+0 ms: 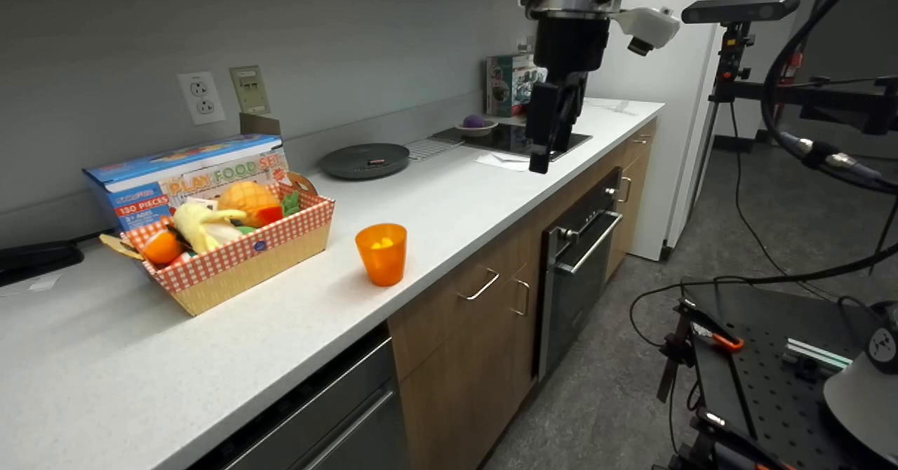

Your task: Open the bottom right drawer

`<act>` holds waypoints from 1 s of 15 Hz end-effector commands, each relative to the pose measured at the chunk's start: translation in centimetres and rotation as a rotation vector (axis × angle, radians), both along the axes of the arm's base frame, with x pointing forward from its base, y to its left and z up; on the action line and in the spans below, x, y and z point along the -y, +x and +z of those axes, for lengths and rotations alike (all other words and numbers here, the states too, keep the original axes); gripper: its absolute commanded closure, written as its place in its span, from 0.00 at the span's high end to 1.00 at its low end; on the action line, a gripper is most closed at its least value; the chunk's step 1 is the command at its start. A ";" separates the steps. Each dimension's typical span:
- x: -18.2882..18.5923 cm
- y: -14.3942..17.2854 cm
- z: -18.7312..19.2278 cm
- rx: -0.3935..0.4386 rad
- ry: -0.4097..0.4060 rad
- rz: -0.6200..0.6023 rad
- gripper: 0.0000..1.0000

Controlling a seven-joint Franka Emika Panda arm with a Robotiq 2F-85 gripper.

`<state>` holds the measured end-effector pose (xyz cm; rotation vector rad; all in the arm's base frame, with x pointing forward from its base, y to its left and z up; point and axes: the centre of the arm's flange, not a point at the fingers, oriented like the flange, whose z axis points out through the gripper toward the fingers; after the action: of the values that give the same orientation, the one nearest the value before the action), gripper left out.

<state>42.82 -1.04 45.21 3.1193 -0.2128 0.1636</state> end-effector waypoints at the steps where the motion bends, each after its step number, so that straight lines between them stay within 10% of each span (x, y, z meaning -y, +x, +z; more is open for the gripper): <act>1: 2.1 -0.1 -2.6 0.024 -0.039 -0.176 1.00; 15: 3.8 -0.3 -4.6 0.028 -0.016 -0.347 1.00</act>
<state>42.61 -4.30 42.12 3.0159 -0.6535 0.1888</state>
